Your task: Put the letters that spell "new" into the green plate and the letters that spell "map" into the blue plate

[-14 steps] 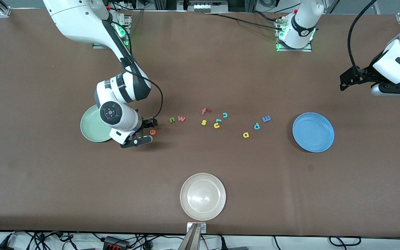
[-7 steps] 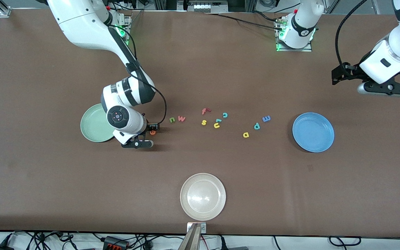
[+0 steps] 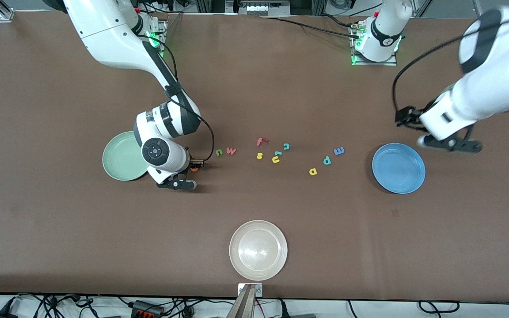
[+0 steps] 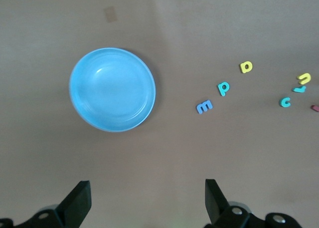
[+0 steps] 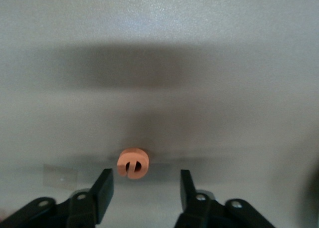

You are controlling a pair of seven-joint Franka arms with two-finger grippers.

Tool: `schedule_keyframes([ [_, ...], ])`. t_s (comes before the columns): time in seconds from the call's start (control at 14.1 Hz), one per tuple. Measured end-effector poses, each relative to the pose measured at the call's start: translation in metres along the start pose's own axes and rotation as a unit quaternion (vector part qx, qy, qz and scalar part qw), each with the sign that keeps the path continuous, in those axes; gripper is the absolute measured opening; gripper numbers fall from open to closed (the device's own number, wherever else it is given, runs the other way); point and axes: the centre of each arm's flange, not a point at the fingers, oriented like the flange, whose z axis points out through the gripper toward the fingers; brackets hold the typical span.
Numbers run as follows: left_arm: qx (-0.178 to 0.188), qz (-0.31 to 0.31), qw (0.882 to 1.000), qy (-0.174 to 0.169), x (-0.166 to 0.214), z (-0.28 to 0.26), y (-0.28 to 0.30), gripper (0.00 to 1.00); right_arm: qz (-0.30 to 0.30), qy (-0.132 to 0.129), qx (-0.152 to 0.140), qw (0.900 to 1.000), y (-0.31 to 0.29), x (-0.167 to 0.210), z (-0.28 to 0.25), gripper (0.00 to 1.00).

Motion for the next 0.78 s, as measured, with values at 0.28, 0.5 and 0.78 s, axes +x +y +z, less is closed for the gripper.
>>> schedule_keyframes([
  [0.28, -0.004, 0.038, 0.999, 0.014, 0.048, 0.069, 0.049, 1.00, 0.002, -0.001, -0.001, 1.000, 0.000, 0.001, 0.006, 0.60],
  [0.5, 0.000, 0.074, 0.997, 0.022, 0.066, 0.113, 0.102, 1.00, 0.002, 0.003, 0.001, 1.000, -0.001, 0.002, 0.006, 0.56],
  [0.78, -0.008, 0.071, 0.996, 0.054, 0.094, 0.174, 0.131, 1.00, 0.002, 0.007, 0.003, 1.000, -0.002, 0.003, 0.003, 0.30],
])
